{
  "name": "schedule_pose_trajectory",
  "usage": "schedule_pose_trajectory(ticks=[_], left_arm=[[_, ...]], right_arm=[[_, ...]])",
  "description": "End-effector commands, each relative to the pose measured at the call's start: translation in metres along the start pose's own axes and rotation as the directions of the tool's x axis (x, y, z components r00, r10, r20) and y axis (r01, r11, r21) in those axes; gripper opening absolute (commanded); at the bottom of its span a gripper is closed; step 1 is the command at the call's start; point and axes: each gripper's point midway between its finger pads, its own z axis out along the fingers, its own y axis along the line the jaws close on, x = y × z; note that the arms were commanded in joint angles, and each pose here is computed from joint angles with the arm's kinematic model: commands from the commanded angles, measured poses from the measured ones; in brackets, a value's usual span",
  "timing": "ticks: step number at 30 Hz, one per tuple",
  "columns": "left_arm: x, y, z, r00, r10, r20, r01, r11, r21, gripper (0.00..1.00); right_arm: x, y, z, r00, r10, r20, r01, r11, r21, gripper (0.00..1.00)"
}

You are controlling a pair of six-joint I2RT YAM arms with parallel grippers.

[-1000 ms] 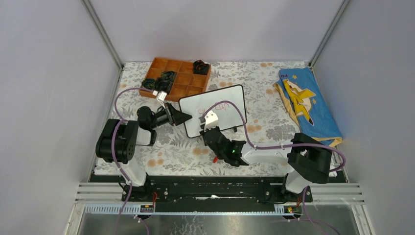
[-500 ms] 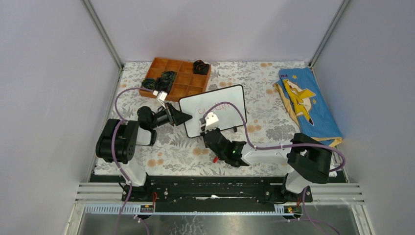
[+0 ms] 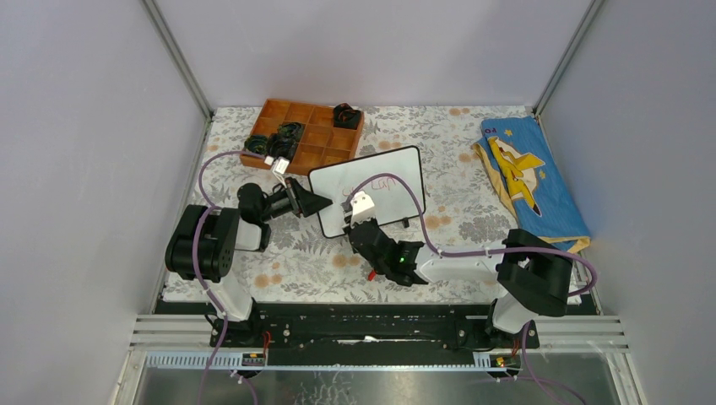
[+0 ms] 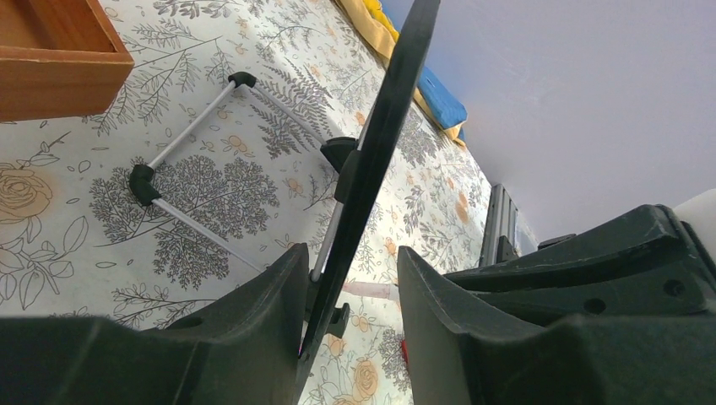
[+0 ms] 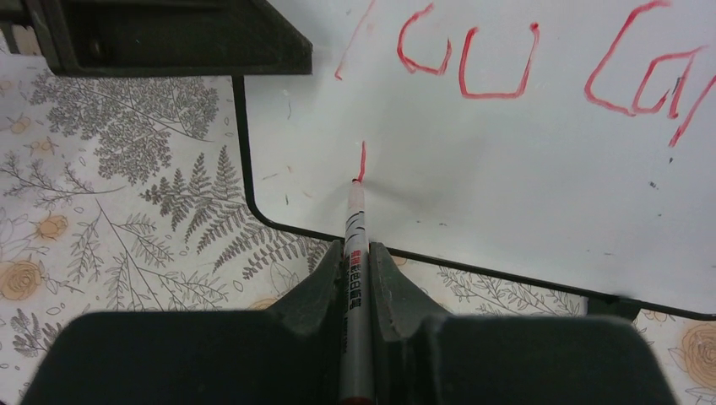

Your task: Write a sentence on the whiteboard

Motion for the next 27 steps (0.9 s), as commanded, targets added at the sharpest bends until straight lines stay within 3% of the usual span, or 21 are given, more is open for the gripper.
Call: schedule_pose_trajectory(ticks=[1,27], left_arm=[[-0.01,-0.01,0.005,0.998,0.061,0.009,-0.061,0.998,0.032,0.5],[-0.011,-0.01,0.005,0.998,0.06,0.008,-0.06,0.998,0.029,0.5]], right_arm=[[-0.031,0.007,0.003,0.998,0.018,0.063,-0.018,1.0,0.002,0.0],[-0.005,0.023,0.006,1.0,0.016,-0.011,-0.017,0.997,-0.077,0.0]])
